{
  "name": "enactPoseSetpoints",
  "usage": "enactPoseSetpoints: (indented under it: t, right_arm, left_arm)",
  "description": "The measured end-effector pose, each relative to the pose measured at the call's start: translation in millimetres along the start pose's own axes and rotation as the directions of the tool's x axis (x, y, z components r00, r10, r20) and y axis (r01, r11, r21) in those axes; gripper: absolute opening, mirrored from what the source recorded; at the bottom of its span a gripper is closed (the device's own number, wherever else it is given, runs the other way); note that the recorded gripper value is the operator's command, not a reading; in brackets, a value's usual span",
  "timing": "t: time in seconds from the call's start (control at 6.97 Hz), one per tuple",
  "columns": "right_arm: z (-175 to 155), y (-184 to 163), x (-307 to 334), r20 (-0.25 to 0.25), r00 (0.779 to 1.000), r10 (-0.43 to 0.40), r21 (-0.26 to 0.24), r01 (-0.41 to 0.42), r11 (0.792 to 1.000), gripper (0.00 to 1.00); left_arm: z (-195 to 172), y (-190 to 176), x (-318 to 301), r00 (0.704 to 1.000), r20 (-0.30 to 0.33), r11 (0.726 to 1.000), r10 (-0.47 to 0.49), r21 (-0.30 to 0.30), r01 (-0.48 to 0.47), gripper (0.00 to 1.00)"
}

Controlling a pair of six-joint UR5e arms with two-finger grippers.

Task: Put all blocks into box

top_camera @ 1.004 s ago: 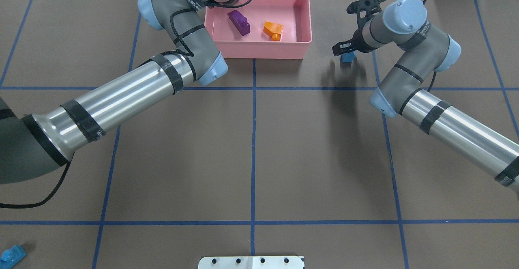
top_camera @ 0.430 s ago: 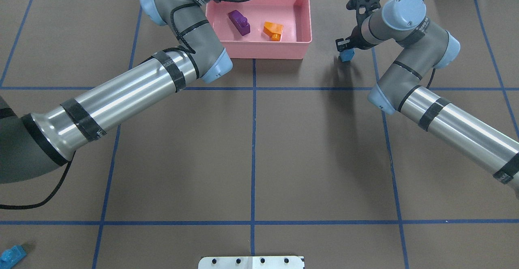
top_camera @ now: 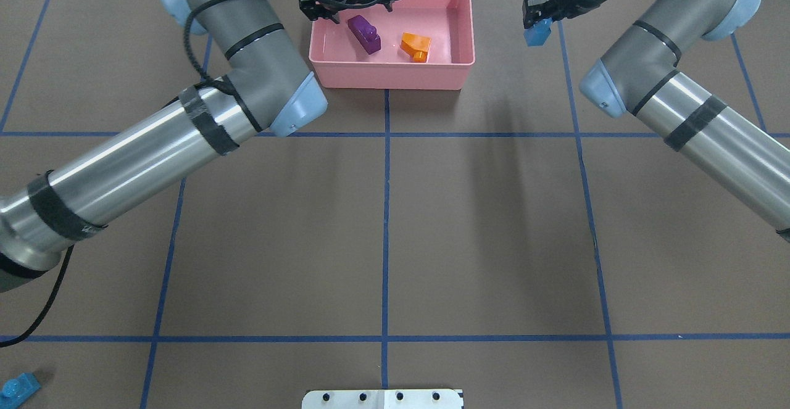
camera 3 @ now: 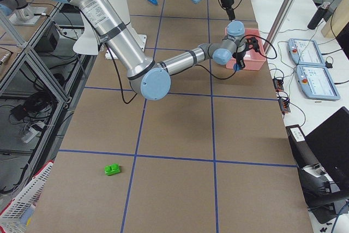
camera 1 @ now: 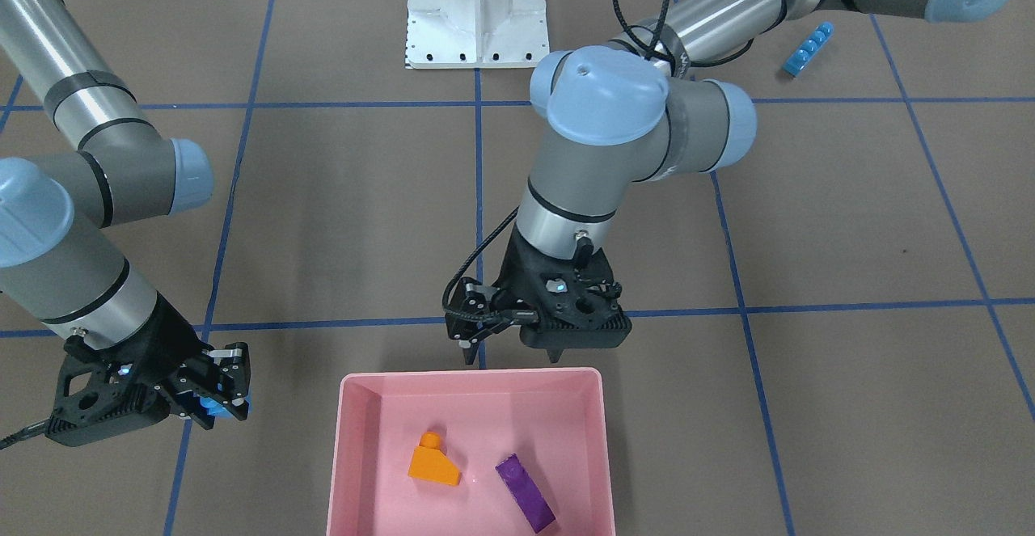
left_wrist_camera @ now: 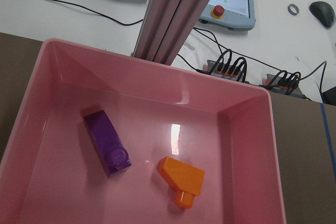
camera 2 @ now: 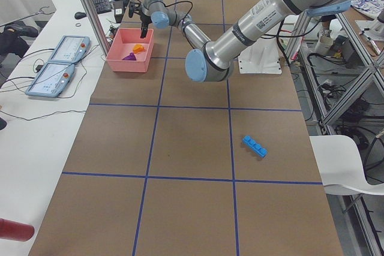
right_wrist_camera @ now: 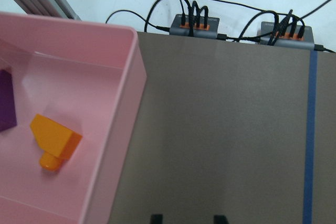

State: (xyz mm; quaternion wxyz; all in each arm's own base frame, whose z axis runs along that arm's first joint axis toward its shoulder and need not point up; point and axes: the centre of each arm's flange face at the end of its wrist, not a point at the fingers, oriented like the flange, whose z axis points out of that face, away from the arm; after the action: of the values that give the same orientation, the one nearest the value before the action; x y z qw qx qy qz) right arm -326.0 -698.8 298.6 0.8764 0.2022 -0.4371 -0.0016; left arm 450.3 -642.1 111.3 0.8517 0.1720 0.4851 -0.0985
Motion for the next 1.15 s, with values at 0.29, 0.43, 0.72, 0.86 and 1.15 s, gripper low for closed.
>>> enactPoseSetpoints:
  t: [0.29,0.43,0.72,0.86,1.15]
  right_arm:
    - [-5,-25,-63,-0.005,0.997,0.076,0.001,-0.076,0.997,0.00]
    - [8,-35,-92,-0.029,0.996,0.089,0.017,-0.088,0.996,0.00]
    - [33,-47,-136,-0.071,0.993,0.092,0.040,-0.089,0.995,0.00]
    - [47,-49,-150,-0.080,0.993,0.084,0.062,-0.079,0.995,0.06]
    - [68,-50,-157,-0.066,0.994,0.083,0.098,-0.076,0.992,0.98]
  left_arm:
    - [-42,31,-60,0.977,0.113,0.980,0.180,-0.111,-0.168,1.00]
    - [-59,52,-94,0.953,0.146,0.956,0.266,-0.165,-0.242,1.00]
    - [-77,102,-183,0.897,0.151,0.890,0.416,-0.271,-0.367,1.00]
    - [-85,127,-229,0.859,0.133,0.839,0.495,-0.331,-0.432,1.00]
    - [-104,173,-313,0.774,0.099,0.727,0.625,-0.435,-0.531,1.00]
